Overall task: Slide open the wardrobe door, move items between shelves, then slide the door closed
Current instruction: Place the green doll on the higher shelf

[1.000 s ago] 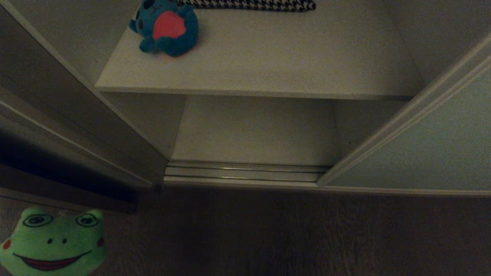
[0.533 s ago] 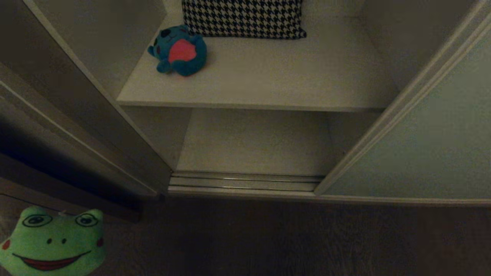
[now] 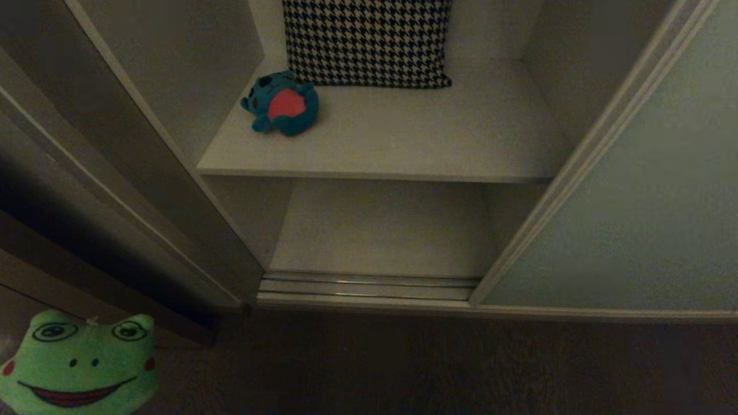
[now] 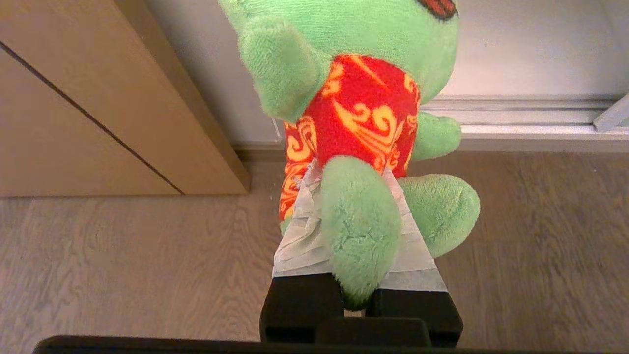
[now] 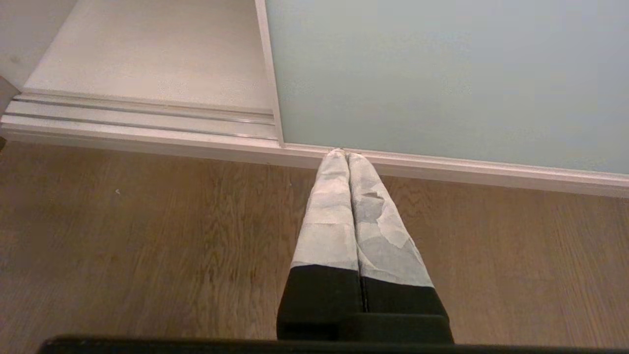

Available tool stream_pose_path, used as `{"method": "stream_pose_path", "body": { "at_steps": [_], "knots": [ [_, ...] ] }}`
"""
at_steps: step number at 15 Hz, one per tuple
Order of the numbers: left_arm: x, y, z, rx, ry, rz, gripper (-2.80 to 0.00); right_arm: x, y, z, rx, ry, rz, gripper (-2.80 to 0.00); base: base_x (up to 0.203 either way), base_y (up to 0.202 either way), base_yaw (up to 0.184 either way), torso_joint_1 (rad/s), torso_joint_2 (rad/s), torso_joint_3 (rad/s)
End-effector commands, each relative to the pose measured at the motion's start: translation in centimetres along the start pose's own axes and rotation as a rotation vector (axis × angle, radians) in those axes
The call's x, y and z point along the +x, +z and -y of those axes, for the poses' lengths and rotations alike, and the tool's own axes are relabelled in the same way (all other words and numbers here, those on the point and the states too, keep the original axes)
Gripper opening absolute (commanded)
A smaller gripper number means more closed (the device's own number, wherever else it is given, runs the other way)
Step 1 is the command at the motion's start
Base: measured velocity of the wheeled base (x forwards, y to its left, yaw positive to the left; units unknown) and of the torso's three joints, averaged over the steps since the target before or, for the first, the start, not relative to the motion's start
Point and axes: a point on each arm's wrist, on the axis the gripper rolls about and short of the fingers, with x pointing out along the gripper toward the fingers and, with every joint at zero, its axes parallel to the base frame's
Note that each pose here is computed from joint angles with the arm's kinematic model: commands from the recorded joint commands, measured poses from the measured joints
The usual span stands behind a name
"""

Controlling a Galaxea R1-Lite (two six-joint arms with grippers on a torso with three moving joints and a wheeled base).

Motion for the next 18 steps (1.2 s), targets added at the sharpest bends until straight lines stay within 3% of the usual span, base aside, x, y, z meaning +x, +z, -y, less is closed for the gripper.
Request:
{"method": "stream_pose_path", "body": {
  "at_steps": [1, 15, 18],
  "knots": [
    [0.0, 0.0, 0.0, -0.001, 0.000, -0.002, -2.80, 0.0, 0.0, 0.0, 0.000, 0.000, 0.003, -2.80, 0.000, 0.000, 0.000, 0.000, 0.00, 0.000],
    [0.1, 0.0, 0.0, 0.014, 0.014, 0.000, -2.80, 0.0, 0.0, 0.0, 0.000, 0.000, 0.003, -2.80, 0.000, 0.000, 0.000, 0.001, 0.00, 0.015],
    [-1.3, 3.9, -0.2, 0.018, 0.011, 0.127, -2.80, 0.0, 0.0, 0.0, 0.000, 0.000, 0.003, -2.80, 0.000, 0.000, 0.000, 0.000, 0.00, 0.000]
  ]
}}
